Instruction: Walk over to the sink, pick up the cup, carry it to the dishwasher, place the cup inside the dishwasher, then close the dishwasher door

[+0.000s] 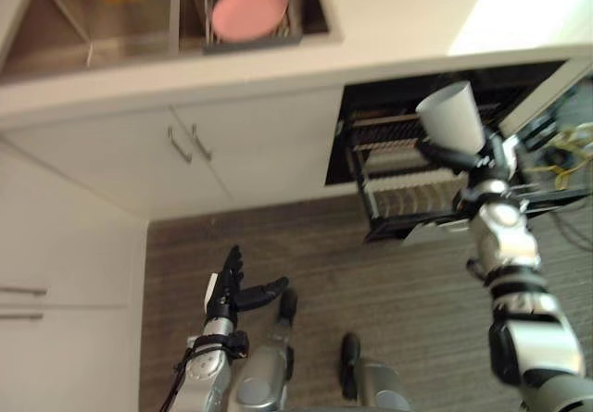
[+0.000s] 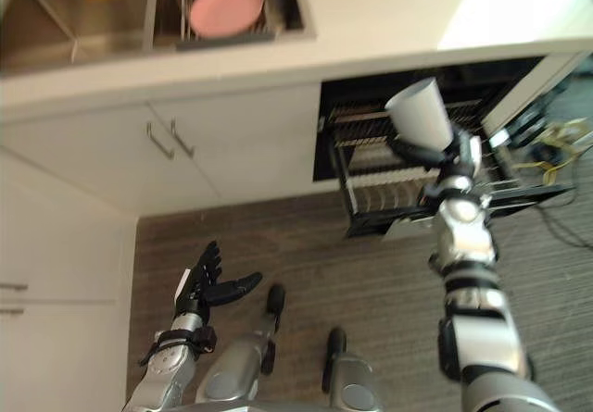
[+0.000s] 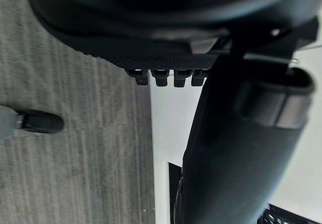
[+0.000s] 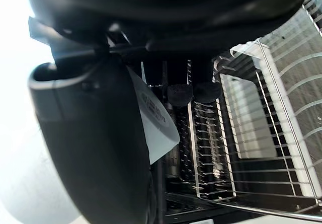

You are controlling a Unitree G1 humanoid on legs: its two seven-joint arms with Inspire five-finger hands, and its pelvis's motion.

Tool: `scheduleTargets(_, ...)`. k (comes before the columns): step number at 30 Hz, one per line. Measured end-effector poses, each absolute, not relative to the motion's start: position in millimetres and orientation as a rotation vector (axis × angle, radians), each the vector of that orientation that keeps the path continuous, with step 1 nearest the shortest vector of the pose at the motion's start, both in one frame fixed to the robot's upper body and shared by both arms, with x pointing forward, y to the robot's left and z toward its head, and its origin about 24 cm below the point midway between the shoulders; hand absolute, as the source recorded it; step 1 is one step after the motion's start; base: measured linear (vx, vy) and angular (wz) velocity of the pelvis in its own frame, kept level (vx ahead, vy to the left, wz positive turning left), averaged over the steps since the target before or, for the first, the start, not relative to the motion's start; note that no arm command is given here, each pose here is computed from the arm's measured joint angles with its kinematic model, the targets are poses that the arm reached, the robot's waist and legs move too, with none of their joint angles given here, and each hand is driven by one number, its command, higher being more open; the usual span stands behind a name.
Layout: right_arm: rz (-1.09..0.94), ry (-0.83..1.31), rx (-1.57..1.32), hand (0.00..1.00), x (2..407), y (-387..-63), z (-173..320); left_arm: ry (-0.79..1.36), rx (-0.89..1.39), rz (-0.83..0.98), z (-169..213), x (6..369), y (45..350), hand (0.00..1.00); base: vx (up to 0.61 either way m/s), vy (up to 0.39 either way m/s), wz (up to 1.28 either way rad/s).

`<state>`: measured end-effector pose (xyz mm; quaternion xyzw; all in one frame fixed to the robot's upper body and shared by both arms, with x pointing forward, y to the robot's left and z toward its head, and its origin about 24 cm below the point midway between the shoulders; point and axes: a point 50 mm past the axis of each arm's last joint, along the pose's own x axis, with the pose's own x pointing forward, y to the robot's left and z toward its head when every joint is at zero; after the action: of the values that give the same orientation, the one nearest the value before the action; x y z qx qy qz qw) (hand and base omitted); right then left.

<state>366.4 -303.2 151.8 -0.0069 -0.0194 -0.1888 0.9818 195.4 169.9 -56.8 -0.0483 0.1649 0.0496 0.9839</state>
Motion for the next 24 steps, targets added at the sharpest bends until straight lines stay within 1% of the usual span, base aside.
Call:
scheduleTargets(3,-0.338,-0.021,0.030,0.00,376.0,-303.7,164.5,0.332,-0.083,0.098,-56.4,195.9,172.9,1.00,0.10,-0.048,0.08)
scheduleTargets(7,-0.323,0.056,0.115,0.00,381.1,-309.7,161.5,0.304,-0.121,0.096,-49.9,201.3,170.9,1.00,0.09,-0.094,0.19)
scheduleTargets(11,-0.332,0.098,0.126,0.00,380.3,-318.5,164.6,0.320,-0.144,0.063,-50.0,204.3,162.1,1.00,0.03,-0.095,0.09)
scheduleTargets(17,-0.353,0.141,0.164,0.00,380.6,-321.0,167.7,0.359,-0.170,0.055,-52.2,205.2,158.6,1.00,0.01,-0.095,0.04)
scheduleTargets(21,-0.361,0.146,0.197,0.00,382.7,-320.8,175.7,0.369,-0.191,0.016,-50.6,204.6,147.8,1.00,0.01,-0.112,0.03)
scheduleTargets(22,-0.356,0.145,0.200,1.00,383.9,-319.4,178.8,0.362,-0.193,0.009,-48.8,204.8,146.1,1.00,0.03,-0.103,0.01)
scheduleTargets(24,-0.345,0.138,0.202,1.00,385.7,-317.2,184.2,0.352,-0.197,0.002,-46.4,205.6,144.0,1.00,0.02,-0.100,-0.04)
